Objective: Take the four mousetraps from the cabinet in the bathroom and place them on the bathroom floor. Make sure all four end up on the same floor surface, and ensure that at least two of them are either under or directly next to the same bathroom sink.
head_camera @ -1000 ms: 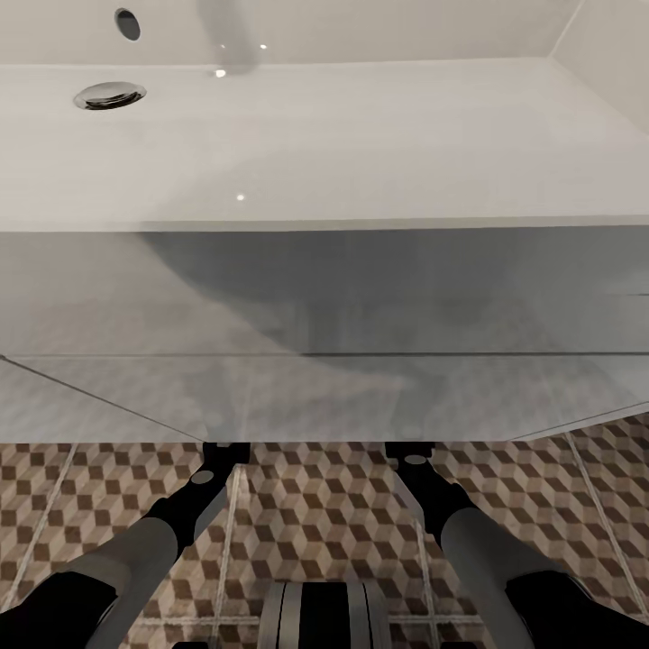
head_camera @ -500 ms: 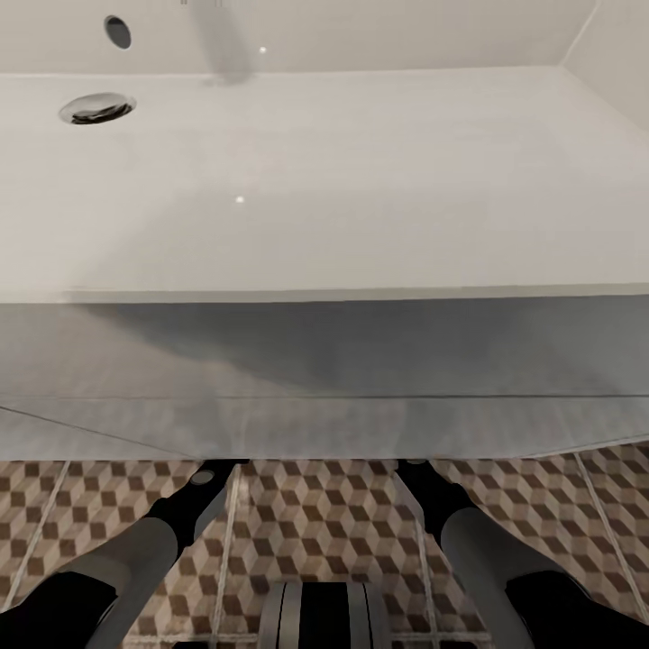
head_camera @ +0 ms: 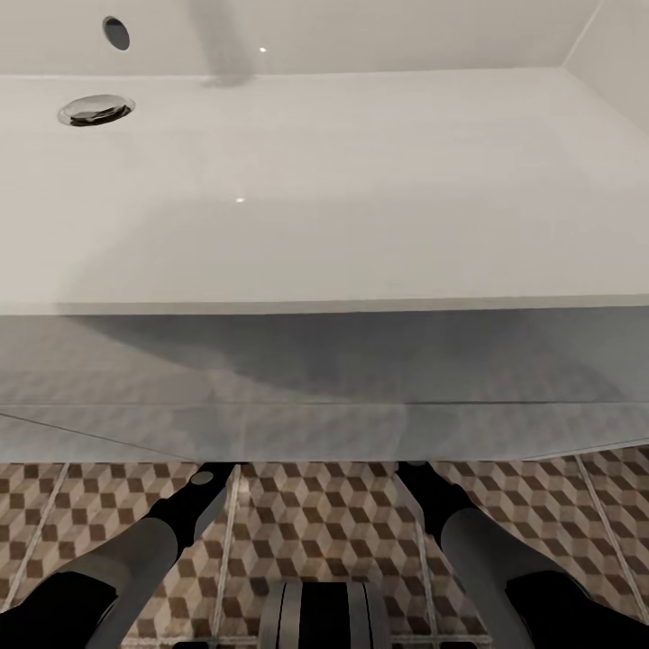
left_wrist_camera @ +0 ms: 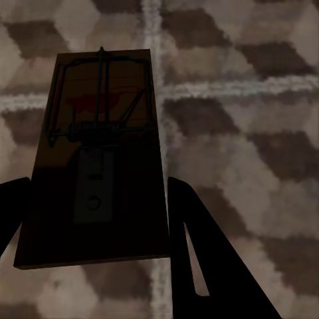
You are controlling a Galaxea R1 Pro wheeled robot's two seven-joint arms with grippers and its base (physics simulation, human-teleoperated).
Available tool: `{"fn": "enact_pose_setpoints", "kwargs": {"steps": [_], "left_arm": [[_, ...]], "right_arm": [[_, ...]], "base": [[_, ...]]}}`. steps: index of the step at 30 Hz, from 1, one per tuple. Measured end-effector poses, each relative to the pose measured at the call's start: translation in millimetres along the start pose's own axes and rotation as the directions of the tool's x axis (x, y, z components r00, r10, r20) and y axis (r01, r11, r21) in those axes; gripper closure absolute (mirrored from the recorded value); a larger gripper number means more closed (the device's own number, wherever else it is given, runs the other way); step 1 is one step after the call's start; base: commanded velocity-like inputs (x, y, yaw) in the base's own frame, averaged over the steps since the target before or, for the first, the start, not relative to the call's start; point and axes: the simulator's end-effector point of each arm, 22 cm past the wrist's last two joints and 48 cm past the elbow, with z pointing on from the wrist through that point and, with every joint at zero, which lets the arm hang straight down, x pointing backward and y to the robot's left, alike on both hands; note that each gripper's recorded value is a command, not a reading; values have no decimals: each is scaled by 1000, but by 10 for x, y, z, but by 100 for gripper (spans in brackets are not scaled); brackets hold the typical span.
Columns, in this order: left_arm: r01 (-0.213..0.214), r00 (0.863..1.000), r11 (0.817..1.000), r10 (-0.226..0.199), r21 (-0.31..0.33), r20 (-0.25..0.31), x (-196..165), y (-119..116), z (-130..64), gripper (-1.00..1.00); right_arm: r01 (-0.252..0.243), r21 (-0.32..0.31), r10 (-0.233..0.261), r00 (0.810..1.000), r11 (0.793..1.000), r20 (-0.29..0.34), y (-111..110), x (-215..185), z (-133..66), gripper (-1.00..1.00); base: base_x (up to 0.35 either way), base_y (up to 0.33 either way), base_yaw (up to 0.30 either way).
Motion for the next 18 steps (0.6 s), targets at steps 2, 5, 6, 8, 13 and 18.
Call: {"fn": "enact_pose_setpoints", "kwargs": {"steps": [2,5,6,8,13,18], "left_arm": [[2,1000,1000,-2,-2,-3,13,9,-1,100],[4,1000,1000,-4,-4,-7,33,24,-3,100],[5,1000,1000,-5,-5,-8,37,26,-3,100],[7,1000,1000,-7,-6,-15,68,37,-6,100],[4,998,1000,-5,-13,-68,325,91,-43,100],[2,995,1000,-4,-17,-98,465,111,-70,100]], "right_arm": [[2,0,-2,1000,1000,-8,-1,65,0,100],[8,0,-8,1000,1000,-23,-3,199,-4,100],[9,-1,-9,1000,1000,-27,-3,235,-6,100],[12,-3,-12,999,1000,-38,-2,346,-13,100],[14,-8,-15,998,1000,-60,-1,616,-47,100],[17,-10,-18,997,1000,-76,0,744,-70,100]], "base": [[0,0,0],[0,0,0],[0,0,0],[0,0,0],[0,0,0],[0,0,0]]}}
